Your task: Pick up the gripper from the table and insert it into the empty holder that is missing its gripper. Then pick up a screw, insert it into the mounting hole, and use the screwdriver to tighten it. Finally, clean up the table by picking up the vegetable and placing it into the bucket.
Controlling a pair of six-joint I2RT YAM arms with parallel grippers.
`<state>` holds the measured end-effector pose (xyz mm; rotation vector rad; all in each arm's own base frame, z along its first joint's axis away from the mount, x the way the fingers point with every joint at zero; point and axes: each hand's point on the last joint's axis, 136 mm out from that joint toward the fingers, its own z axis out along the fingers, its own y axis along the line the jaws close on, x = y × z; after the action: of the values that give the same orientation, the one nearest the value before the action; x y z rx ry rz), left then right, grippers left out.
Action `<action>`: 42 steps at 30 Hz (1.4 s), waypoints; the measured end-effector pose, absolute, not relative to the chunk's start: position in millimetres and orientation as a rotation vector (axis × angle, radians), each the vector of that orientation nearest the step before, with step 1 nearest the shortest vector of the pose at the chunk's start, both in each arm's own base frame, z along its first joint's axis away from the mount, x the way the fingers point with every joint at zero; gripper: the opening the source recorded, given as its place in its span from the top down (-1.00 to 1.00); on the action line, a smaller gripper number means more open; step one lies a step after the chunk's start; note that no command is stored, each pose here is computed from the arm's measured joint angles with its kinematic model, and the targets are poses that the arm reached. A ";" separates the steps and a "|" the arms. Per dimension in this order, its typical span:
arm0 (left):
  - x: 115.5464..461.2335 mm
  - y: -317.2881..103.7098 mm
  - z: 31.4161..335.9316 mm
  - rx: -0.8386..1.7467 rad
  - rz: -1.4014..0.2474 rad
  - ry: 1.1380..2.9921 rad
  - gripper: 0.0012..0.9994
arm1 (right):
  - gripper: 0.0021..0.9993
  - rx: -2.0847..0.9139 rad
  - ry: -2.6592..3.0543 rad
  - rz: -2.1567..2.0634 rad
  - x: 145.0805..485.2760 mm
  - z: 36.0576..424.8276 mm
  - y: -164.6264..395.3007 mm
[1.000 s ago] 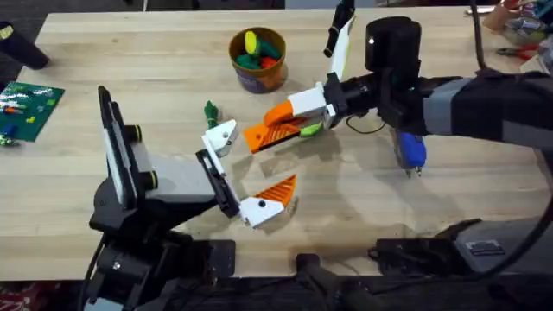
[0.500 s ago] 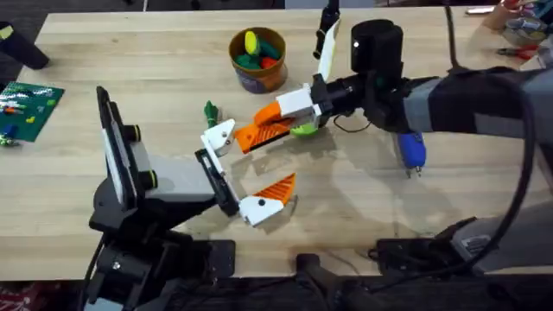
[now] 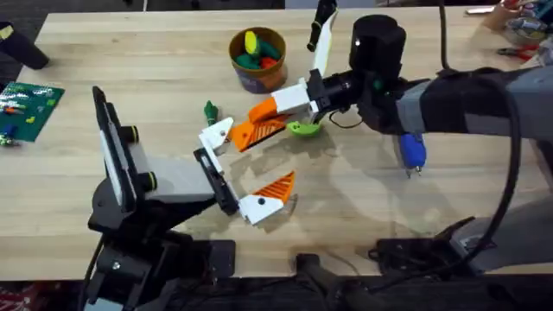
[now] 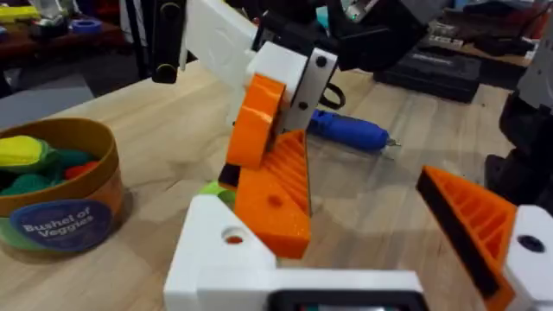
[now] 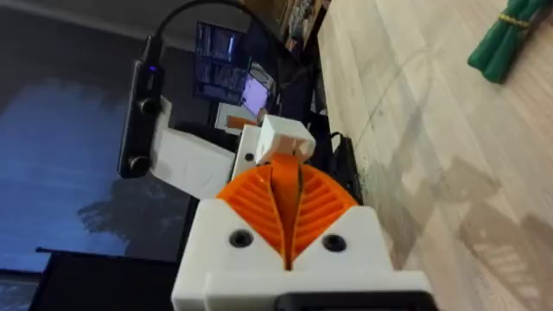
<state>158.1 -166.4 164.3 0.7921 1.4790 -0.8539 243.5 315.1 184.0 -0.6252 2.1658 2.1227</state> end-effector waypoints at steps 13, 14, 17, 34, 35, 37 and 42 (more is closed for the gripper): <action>157.8 -166.5 163.6 0.794 -0.854 1.482 -0.97 | 0.96 -0.531 2.240 2.140 245.2 178.4 316.0; 157.9 -166.5 163.5 0.794 -0.855 1.482 -0.97 | 0.96 -0.525 2.246 2.142 245.2 177.5 316.3; 157.8 -166.6 163.2 0.788 -0.862 1.488 -0.97 | 0.96 -0.506 2.263 2.147 246.9 173.1 317.5; 159.2 -165.7 163.1 0.766 -0.871 1.502 -0.97 | 0.96 -0.439 2.293 2.137 247.7 170.2 333.1; 159.3 -165.7 163.3 0.765 -0.871 1.502 -0.97 | 0.96 -0.438 2.294 2.136 247.2 170.0 334.2; 159.5 -165.5 163.1 0.763 -0.870 1.503 -0.97 | 0.96 -0.438 2.296 2.135 246.2 170.2 336.1; 159.6 -165.5 163.3 0.761 -0.871 1.504 -0.97 | 0.96 -0.437 2.297 2.133 245.5 170.1 337.7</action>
<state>159.6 -165.5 163.3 0.7614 1.5038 -0.8710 245.5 337.7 170.1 -0.4374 2.2972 2.1332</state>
